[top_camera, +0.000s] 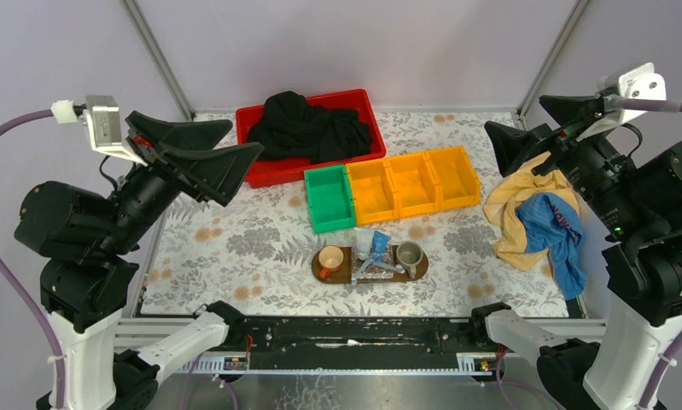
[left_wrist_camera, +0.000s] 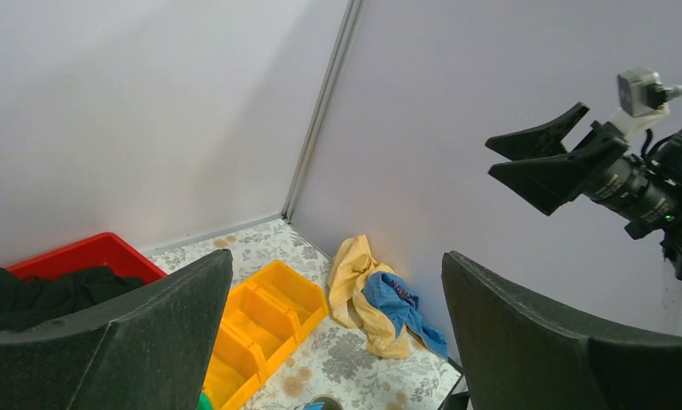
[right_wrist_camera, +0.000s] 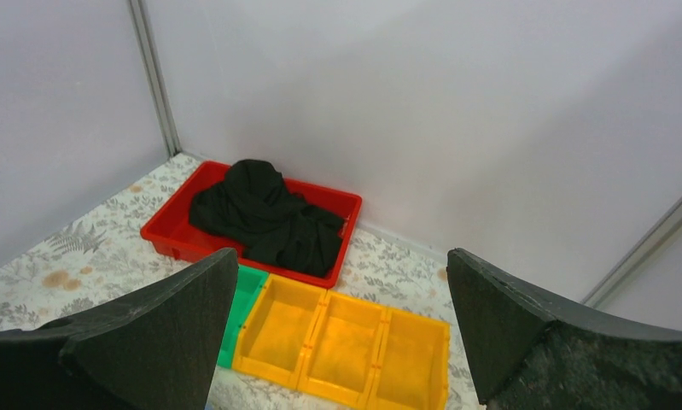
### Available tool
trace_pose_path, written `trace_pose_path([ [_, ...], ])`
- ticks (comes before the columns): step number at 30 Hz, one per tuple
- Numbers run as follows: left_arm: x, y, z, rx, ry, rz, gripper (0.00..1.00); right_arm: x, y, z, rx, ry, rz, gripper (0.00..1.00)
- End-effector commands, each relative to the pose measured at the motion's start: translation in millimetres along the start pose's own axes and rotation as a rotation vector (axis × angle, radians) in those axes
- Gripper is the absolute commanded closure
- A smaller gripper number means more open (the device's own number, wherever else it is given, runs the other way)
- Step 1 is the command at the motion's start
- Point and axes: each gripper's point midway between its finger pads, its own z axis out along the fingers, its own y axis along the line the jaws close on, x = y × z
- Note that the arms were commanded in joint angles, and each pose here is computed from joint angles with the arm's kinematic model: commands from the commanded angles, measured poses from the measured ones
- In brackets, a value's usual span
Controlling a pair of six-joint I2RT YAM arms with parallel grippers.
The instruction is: Prepare toiletry sets of a toothbrush and toothpaste on the tray
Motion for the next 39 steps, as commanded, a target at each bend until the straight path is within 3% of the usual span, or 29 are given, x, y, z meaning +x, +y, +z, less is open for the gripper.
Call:
trace_pose_path([
  [1, -4.7, -5.3, -11.8, 0.007, -0.019, 0.002, 0.0, -6.5, -8.2, -7.5, 0.048, -0.017, -0.017, 0.01],
  [21, 15.8, 11.7, -11.4, -0.033, 0.029, 0.074, 0.0, 1.3, -7.7, -3.8, 0.029, 0.011, -0.002, 0.01],
  [39, 8.2, -1.1, -17.4, 0.012, 0.005, 0.054, 0.0, 2.0, -4.5, -7.8, 0.017, 0.008, 0.009, 0.01],
])
